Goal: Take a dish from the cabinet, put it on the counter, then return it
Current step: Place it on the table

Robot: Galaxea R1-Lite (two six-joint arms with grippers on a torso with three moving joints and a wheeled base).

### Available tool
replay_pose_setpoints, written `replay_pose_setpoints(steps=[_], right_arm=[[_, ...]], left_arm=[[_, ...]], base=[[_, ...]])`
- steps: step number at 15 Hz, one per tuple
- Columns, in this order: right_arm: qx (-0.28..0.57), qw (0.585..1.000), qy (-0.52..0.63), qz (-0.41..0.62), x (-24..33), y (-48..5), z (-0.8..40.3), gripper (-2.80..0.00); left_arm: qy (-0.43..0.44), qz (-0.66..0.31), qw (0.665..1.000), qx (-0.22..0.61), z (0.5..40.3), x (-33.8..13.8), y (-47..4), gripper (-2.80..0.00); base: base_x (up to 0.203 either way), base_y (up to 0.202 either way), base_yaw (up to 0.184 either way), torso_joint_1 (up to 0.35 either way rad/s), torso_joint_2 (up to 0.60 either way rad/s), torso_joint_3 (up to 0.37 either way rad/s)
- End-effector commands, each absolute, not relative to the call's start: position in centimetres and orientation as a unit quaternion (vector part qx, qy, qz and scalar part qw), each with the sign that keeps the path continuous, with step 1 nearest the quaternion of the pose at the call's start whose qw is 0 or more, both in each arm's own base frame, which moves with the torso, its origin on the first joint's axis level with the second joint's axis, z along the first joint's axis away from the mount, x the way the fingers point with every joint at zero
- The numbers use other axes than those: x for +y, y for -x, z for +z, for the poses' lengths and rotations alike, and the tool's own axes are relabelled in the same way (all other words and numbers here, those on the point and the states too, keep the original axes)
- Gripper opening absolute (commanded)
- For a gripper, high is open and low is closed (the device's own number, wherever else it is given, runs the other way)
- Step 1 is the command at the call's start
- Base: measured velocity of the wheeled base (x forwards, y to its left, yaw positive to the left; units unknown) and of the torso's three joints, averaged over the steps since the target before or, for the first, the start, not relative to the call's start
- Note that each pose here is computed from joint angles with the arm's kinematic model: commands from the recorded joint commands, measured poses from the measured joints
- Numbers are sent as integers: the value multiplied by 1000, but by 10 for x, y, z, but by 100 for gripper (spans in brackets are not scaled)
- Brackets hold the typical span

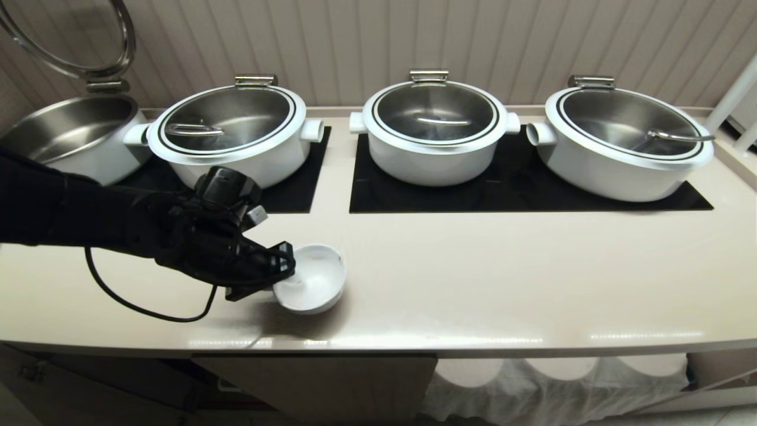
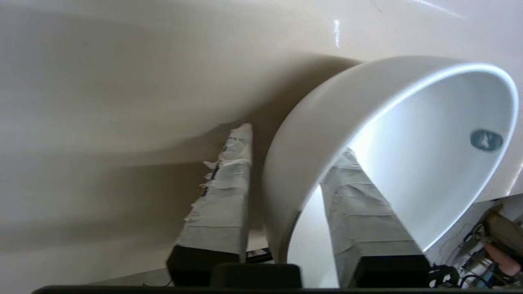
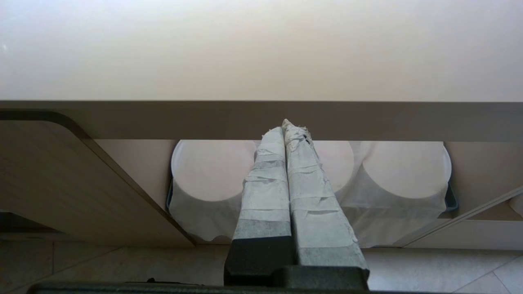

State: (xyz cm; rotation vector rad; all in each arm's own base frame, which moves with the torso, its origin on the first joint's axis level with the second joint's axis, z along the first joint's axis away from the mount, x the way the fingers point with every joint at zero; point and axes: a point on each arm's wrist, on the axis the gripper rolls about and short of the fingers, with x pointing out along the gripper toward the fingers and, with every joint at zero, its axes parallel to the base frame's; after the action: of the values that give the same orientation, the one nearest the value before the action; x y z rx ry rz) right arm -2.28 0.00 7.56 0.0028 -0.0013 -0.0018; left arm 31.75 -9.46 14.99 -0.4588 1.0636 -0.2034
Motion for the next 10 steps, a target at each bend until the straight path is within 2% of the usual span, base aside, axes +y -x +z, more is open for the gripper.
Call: replay_pose_setpoints(steps=[1,10], right_arm=[[-1,1000,-2,0,0,23,76,-280],[-1,1000,-2,-1,0,23,76,-280]], left_arm=[[217,-98,833,500,152,-96,-316,0],[225,-111,852,458,173,-91,-311,0]], base=[[0,0,0,0,0,0],[0,0,0,0,0,0]])
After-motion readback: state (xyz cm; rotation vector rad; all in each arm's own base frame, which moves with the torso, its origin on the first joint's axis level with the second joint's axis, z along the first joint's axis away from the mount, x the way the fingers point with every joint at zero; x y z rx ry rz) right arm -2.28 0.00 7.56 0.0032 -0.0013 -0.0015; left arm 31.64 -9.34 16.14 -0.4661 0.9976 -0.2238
